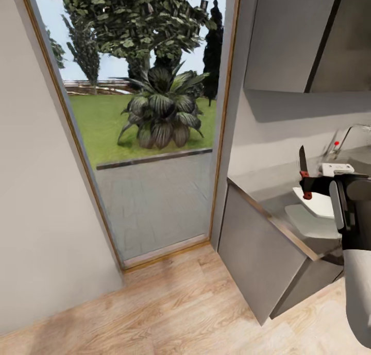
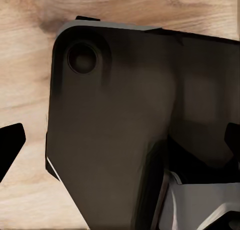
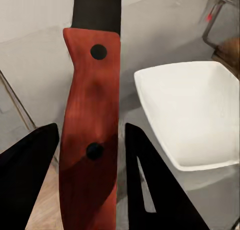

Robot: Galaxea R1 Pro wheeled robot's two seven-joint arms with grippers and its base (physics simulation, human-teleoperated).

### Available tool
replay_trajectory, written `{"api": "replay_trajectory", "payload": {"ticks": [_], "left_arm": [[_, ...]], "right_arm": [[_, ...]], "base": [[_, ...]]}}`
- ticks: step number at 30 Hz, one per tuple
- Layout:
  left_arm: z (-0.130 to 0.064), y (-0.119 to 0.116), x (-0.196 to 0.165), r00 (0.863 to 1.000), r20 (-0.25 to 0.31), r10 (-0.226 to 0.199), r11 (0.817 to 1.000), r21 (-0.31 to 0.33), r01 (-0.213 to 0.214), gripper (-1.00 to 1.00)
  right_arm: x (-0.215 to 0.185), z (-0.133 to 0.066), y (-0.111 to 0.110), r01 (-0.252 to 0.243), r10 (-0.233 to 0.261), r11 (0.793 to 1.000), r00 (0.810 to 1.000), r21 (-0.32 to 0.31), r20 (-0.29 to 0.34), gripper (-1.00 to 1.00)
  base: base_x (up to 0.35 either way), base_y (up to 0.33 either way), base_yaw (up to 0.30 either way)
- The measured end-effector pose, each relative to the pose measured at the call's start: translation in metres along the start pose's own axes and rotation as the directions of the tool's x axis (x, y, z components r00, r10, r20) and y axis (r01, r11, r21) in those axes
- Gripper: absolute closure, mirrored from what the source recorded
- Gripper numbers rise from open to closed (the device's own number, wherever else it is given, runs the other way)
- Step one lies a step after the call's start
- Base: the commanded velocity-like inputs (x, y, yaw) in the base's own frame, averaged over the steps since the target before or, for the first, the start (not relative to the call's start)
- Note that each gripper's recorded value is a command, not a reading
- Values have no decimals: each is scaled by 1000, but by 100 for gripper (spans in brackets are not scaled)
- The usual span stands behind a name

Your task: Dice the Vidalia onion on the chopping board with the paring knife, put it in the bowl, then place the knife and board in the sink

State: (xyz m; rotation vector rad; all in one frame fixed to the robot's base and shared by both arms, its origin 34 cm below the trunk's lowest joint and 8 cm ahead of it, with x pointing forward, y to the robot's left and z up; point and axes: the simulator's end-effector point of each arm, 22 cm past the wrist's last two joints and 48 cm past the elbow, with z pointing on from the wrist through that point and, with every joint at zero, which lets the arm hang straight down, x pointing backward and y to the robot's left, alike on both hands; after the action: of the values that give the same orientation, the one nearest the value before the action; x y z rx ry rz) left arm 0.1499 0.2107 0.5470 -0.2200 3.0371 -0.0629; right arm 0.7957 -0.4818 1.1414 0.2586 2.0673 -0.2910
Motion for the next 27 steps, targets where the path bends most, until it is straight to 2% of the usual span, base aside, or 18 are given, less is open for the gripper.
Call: {"api": "replay_trajectory", "payload": {"ticks": [3, 9, 21, 25, 27], "left_arm": [[0, 0, 0, 1000, 0, 0, 1000, 0, 0, -100], [0, 0, 0, 1000, 0, 1, 1000, 0, -1, -100], [0, -1, 0, 1000, -1, 3, 1000, 1, -3, -100], [0, -9, -1, 1000, 3, 10, 1000, 13, -10, -100], [1, -12, -11, 1000, 25, 18, 1000, 19, -18, -100]], "right_arm": [[-2, -1, -4, -2, 2, 1000, 1000, 6, 4, 100], [-3, -3, -22, -47, 47, 999, 999, 25, 12, 100], [-13, -13, -80, -64, 60, 992, 998, 112, 36, 100], [-15, -17, -102, -83, 78, 986, 996, 141, 44, 100], [-14, -18, -107, -93, 87, 985, 995, 146, 45, 100]], "base": [[-258, -222, 0], [-213, -247, 0], [-136, -281, 0], [-60, -144, 0], [-19, -47, 0]]}}
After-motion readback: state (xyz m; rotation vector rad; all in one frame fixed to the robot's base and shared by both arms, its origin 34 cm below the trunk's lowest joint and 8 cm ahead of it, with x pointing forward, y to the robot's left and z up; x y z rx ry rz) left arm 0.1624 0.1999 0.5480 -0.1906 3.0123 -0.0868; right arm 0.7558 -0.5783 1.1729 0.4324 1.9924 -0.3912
